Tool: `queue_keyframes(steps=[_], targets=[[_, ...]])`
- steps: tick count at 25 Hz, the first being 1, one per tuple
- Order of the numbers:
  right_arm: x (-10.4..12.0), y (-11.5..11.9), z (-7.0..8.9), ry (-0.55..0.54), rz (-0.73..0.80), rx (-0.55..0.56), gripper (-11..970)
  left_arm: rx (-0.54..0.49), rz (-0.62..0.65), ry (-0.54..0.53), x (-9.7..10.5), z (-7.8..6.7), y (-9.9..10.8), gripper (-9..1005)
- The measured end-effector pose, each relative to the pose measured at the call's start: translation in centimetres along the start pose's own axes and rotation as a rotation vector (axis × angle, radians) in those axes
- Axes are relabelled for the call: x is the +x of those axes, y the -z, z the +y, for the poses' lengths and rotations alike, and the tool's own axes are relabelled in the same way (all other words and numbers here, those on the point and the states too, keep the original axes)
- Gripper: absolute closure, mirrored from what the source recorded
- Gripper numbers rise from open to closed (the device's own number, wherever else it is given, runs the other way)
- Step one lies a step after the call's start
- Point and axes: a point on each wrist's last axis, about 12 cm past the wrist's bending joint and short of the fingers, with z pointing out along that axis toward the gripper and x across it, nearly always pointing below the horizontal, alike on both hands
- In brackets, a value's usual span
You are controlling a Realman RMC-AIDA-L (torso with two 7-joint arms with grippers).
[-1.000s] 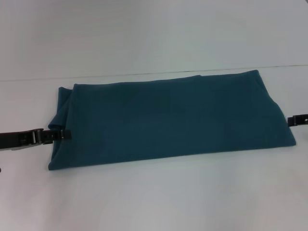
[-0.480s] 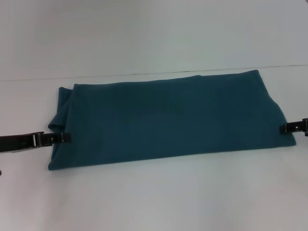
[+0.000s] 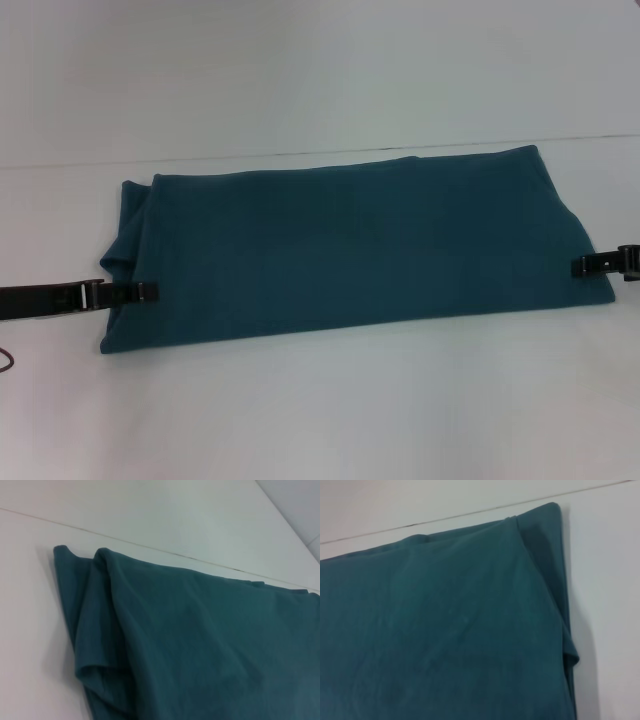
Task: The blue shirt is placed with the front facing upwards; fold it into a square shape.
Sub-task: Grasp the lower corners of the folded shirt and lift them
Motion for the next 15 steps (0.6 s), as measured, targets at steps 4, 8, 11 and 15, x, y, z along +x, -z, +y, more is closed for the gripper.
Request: queue_keyframes(steps=[4,8,11,15], targets=[[-0.10,-0.03,0.02,0.001,-0.004,0.002,16,0.001,0.003,-0.013,-0.15,-0.13,-0.03,245],[-0.24,-0.07,0.08,0.002,-0.009,0.005,20,0.000,-0.017,-0.008,-0.49,0.03,0.34,245],[-0.26,-0.10,0.06,-0.004,-0.013,0.007,22,0.006,-0.058,0.002,-0.56,0.20,0.53,245],[-0.12,-0.24,0.16,-0.011,-0.009,0.004,26,0.019,-0.081,0.003,-0.47,0.14,0.41,245]])
